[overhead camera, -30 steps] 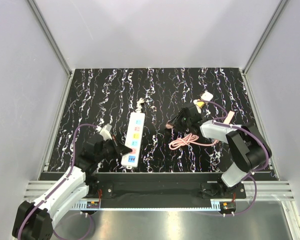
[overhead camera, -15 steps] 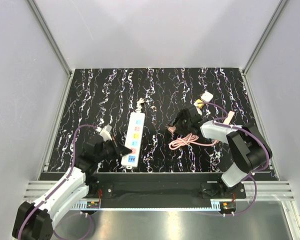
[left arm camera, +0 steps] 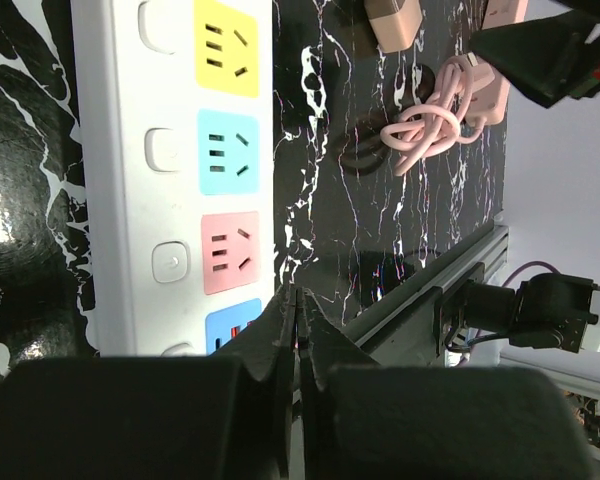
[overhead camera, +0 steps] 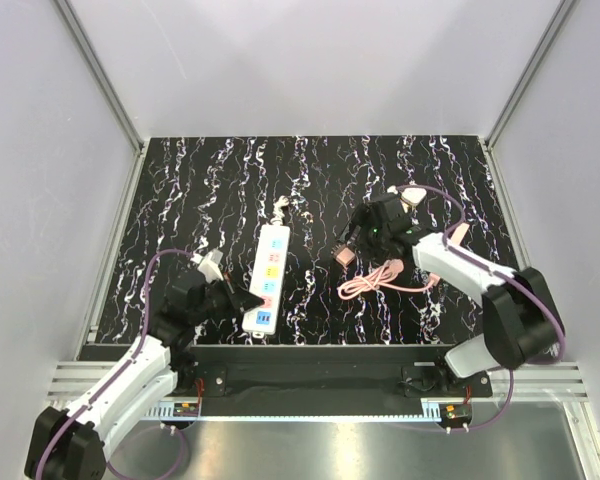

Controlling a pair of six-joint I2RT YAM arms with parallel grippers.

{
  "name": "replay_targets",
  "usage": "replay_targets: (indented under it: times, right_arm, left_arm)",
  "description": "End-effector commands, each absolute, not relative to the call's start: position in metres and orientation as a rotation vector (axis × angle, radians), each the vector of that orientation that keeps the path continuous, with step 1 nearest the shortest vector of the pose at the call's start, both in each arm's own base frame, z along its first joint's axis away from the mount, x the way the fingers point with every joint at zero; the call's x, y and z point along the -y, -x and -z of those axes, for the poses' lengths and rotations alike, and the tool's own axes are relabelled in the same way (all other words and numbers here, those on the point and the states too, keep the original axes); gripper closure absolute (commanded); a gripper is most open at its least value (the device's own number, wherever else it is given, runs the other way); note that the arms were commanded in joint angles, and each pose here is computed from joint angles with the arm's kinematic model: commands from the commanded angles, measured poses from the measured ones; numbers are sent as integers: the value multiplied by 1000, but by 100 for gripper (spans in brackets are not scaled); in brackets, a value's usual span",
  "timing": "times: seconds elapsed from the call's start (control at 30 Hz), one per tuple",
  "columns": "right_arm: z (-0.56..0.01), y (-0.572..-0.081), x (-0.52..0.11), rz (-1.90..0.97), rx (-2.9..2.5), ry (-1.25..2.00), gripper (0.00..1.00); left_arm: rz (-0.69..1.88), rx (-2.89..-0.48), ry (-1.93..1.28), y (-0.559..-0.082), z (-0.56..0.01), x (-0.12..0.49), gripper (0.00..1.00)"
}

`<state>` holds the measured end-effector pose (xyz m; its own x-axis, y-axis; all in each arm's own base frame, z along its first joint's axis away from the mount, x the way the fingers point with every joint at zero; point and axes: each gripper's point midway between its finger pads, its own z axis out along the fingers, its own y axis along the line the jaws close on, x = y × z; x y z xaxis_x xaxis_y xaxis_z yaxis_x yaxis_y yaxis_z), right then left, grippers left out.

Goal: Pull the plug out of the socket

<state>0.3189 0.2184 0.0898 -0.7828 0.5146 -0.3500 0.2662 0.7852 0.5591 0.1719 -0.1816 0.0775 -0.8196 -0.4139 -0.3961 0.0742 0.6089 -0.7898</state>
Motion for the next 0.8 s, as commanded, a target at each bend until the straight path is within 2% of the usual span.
replay_targets:
  times: [0.0, 0.03, 0.17, 0.23, 0.33, 0.37, 0.47, 0.5, 0.57, 0.6, 0.67, 0.77]
  right_arm:
    - [-132, -312, -209, -677, -2413, -447, 12]
    - [-135, -308, -209, -695, -2405, -431, 7]
    - [-142, -288, -217, -833, -2375, -349, 0]
    - [-147, -282, -214, -844, -2357, -322, 0]
    - [-148, -272, -206, -835, -2334, -314, 0]
    - [-143, -267, -202, -829, -2340, -318, 0]
    - [-142, -252, -198, -856, -2333, -312, 0]
    - [-147, -248, -197, -872, -2313, -300, 0]
    - [-138, -239, -193, -877, -2323, -326, 0]
    - [-141, -236, -192, -890, -2308, -324, 0]
    - [-133, -229, -189, -894, -2314, -348, 0]
    - [-135, -220, -186, -929, -2283, -332, 0]
  left_arm:
    - [1150, -2277, 279, -171, -77, 181, 95]
    - [1152, -2279, 276, -171, -76, 181, 95]
    - [1154, -2272, 264, -170, -77, 181, 90]
    - [1162, -2267, 264, -169, -77, 181, 87]
    - [1198, -2249, 245, -164, -80, 183, 75]
    - [1214, -2232, 234, -162, -84, 184, 66]
    - [1247, -2228, 232, -154, -81, 184, 50]
    - [1265, -2197, 221, -153, -85, 184, 37]
    - [1280, -2197, 227, -149, -80, 184, 26]
    - [1287, -2179, 222, -148, -82, 184, 15]
    - [1292, -2187, 231, -145, -76, 183, 7]
    - [1335, -2160, 191, -141, -82, 186, 1]
